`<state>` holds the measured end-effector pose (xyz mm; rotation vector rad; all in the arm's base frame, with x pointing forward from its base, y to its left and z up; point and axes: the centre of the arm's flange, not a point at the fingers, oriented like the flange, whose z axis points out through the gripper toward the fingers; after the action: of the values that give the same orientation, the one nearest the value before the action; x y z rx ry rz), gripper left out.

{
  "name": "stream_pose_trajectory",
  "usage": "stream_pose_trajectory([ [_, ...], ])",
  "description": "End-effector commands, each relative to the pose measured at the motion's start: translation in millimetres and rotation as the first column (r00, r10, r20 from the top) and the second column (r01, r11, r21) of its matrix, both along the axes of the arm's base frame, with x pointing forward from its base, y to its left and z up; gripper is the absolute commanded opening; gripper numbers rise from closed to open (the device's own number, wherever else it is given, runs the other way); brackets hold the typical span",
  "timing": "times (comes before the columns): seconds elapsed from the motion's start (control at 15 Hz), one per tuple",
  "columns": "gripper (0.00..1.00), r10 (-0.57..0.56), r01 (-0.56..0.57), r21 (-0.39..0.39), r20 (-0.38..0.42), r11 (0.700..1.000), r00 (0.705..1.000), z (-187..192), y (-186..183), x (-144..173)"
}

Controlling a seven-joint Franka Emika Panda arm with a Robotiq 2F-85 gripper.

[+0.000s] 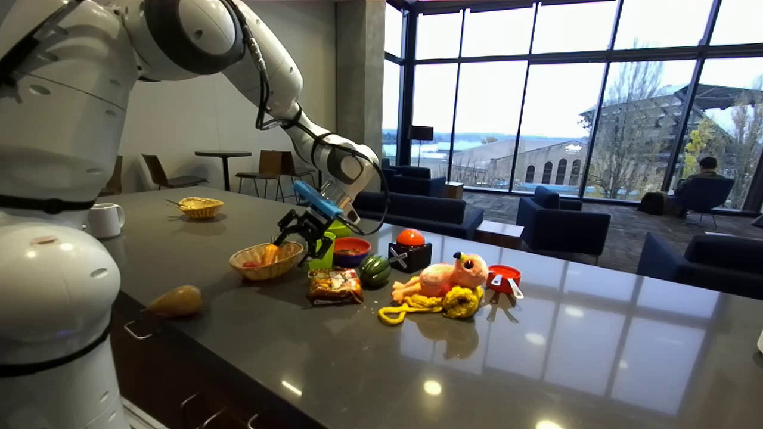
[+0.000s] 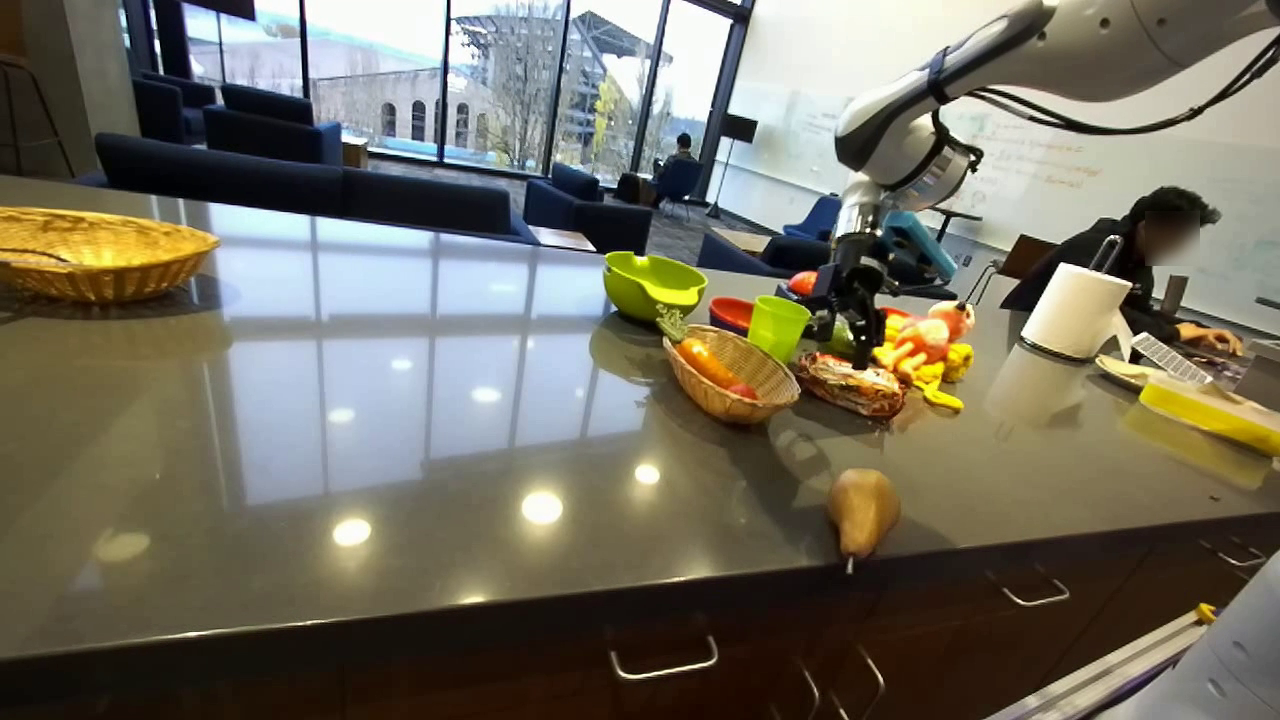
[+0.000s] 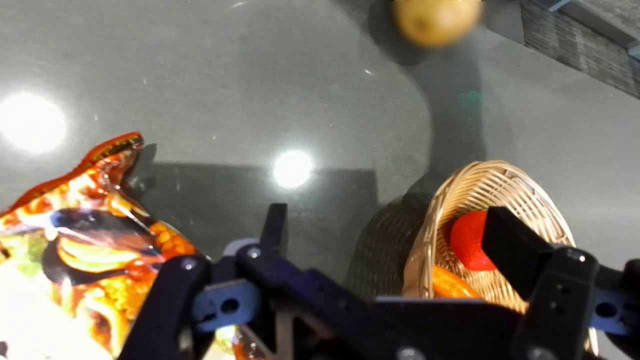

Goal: Move the pear to the left, then push them backwards

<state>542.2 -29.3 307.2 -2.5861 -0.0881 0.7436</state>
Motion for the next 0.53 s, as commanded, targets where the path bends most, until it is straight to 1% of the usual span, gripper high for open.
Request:
stream_pose_trajectory([
  [0.0, 1.00, -0.066, 0.068, -0.043, 0.027, 0.997, 0.997, 14.7, -18.2, -31.2],
  [0.33, 1.00, -0.115, 0.114, -0.064, -0.018, 0.991, 0.993, 22.2, -25.6, -63.0],
  [0.47, 1.00, -0.120, 0.119, -0.084, -0.010, 0.989, 0.993, 25.1, -23.7, -73.0],
])
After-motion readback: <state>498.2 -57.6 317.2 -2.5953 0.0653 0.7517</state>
